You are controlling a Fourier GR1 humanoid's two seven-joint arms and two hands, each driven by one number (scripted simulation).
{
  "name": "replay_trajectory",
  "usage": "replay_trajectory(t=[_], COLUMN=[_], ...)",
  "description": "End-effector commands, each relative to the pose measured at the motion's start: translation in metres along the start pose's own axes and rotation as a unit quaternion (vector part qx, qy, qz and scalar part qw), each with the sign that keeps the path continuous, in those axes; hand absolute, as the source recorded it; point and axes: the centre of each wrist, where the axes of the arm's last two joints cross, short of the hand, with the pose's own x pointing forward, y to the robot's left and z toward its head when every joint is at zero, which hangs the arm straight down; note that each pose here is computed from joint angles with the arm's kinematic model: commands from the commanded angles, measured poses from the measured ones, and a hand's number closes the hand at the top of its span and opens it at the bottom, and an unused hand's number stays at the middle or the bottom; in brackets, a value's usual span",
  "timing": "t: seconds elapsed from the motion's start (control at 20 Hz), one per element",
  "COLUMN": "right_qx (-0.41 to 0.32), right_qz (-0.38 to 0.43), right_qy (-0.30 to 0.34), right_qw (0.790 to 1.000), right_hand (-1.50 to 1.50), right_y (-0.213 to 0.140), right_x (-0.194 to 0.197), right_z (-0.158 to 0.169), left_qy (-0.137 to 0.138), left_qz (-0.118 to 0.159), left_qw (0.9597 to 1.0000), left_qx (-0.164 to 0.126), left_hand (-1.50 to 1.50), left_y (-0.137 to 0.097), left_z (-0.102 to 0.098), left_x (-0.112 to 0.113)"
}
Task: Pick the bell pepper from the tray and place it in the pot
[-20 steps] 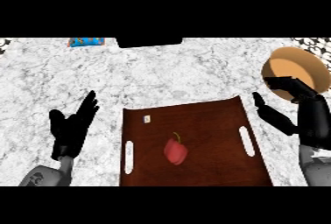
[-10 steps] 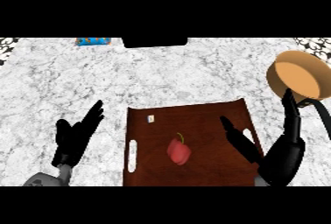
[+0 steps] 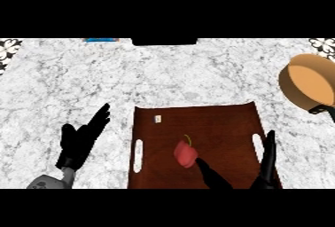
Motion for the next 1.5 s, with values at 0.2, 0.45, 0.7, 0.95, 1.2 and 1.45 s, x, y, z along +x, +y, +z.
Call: replay_trajectory(t=[0.2,0.45,0.7,0.95,1.2,1.45], right_qx=[0.064,0.105,0.085,0.051,0.071,0.062], right_qz=[0.040,0.097,0.113,0.111,0.065,-0.006], right_qy=[0.143,0.181,0.186,0.159,0.144,0.124], right_qw=[0.987,0.973,0.972,0.980,0.985,0.990], right_hand=[-1.50,-1.50,-1.50,-1.50,-1.50,-1.50], right_y=[0.007,0.030,0.038,0.031,0.036,0.038], right_x=[0.015,0.023,0.022,0.018,0.002,0.009], right_z=[0.024,0.027,0.038,0.043,0.069,0.062], left_qy=[-0.009,-0.010,-0.003,-0.008,0.000,0.000], left_qz=[-0.009,-0.001,0.006,-0.008,-0.002,-0.003], left_qw=[0.9998,0.9998,0.9997,0.9998,0.9998,0.9997], left_qx=[-0.014,-0.018,-0.025,-0.015,-0.017,-0.024], left_hand=[0.00,0.00,0.00,0.00,0.00,0.00], left_y=[-0.007,-0.003,-0.003,0.006,0.002,0.010], left_z=[0.000,-0.019,-0.016,0.000,-0.014,-0.007], left_x=[-0.001,-0.003,-0.015,-0.002,-0.004,-0.007])
